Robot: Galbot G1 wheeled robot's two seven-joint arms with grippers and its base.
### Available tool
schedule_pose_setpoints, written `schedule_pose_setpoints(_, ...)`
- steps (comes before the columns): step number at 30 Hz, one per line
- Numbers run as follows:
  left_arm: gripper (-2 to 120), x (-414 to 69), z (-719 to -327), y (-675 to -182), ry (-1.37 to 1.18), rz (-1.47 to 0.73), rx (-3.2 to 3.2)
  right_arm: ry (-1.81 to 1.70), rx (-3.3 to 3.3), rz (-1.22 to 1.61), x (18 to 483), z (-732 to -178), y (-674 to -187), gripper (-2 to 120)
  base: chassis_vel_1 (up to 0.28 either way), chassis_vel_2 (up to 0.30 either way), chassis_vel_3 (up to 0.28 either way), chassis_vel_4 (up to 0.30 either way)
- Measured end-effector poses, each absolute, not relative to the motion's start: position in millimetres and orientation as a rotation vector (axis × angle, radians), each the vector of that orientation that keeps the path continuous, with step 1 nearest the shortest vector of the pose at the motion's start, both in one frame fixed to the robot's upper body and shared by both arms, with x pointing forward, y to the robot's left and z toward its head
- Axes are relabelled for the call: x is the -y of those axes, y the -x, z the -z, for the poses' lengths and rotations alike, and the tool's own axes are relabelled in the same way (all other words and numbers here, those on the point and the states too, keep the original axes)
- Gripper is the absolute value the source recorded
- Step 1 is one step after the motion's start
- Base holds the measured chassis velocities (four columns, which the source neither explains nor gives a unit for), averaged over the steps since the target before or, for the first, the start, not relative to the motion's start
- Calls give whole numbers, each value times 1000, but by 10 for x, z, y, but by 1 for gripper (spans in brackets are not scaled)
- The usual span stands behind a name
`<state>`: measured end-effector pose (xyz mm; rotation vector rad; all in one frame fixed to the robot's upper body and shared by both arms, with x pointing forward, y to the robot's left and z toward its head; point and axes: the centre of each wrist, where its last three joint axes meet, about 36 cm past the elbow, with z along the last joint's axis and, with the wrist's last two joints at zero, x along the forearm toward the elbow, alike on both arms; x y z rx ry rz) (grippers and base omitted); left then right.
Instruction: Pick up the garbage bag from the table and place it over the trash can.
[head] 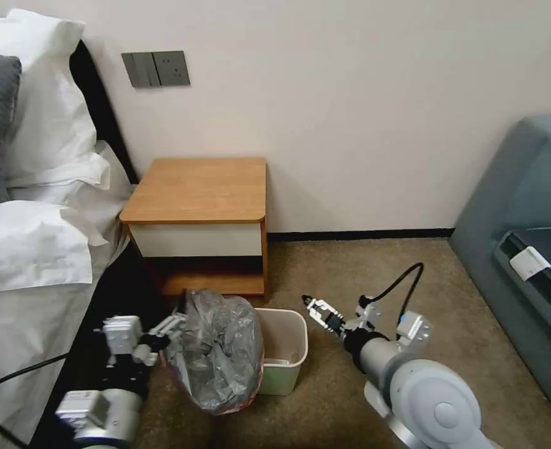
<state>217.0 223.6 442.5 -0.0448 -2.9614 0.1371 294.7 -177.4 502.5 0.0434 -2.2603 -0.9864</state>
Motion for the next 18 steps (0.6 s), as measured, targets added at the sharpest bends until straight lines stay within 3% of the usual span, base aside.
schedule_pose_setpoints(4, 99, -2167, -4361, -2184, 25, -138, 2909, -15, 2267, 999, 1837, -5021, -2930, 100, 0, 0, 0, 0)
schedule_pose_setpoints(18, 56, -2148, -4224, -2245, -148, -117, 2721, 54, 2281, 1017, 1901, -4954, -2925, 100, 0, 0, 0, 0)
